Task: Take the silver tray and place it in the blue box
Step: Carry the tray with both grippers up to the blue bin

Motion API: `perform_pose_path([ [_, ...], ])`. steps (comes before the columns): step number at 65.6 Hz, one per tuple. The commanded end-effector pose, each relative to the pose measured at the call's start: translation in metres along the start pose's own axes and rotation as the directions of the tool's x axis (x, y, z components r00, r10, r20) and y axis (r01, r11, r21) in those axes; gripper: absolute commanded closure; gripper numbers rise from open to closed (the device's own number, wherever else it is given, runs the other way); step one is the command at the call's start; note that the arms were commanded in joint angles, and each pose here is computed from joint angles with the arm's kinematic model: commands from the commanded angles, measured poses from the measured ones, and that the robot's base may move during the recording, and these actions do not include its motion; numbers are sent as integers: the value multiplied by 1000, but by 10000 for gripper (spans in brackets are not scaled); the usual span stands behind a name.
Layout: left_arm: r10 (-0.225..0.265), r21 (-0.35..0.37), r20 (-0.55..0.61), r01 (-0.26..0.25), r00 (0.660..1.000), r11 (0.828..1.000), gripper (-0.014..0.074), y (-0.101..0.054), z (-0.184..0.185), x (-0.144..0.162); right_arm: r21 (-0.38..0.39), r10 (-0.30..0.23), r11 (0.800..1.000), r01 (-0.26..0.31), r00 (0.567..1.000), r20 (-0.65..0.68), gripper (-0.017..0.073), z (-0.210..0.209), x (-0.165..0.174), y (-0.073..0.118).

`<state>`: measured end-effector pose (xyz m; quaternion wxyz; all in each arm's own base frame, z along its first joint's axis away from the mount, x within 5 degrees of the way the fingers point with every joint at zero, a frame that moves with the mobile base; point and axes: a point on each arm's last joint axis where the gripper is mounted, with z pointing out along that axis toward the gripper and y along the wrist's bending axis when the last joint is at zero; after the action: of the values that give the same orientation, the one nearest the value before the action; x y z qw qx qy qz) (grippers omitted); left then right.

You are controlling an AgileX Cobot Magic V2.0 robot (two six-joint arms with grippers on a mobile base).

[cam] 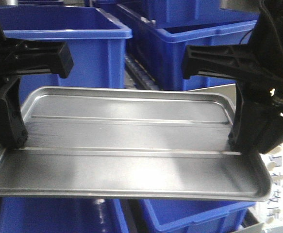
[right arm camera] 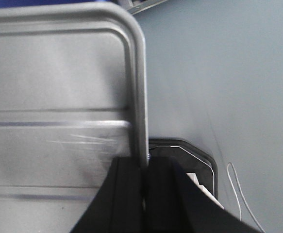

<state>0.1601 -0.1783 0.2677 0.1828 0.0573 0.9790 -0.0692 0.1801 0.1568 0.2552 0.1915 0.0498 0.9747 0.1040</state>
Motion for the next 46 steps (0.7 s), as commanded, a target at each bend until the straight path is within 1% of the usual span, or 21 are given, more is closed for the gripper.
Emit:
perform_pose_path([
  [1,7,20,43,-8,999,1000,599,0,-13,-4,-32,-19,999,21,997,69,502,-14,-8,1],
  [46,7,20,43,-8,999,1000,599,0,-13,-4,-32,-19,999,21,997,69,502,-14,-8,1],
])
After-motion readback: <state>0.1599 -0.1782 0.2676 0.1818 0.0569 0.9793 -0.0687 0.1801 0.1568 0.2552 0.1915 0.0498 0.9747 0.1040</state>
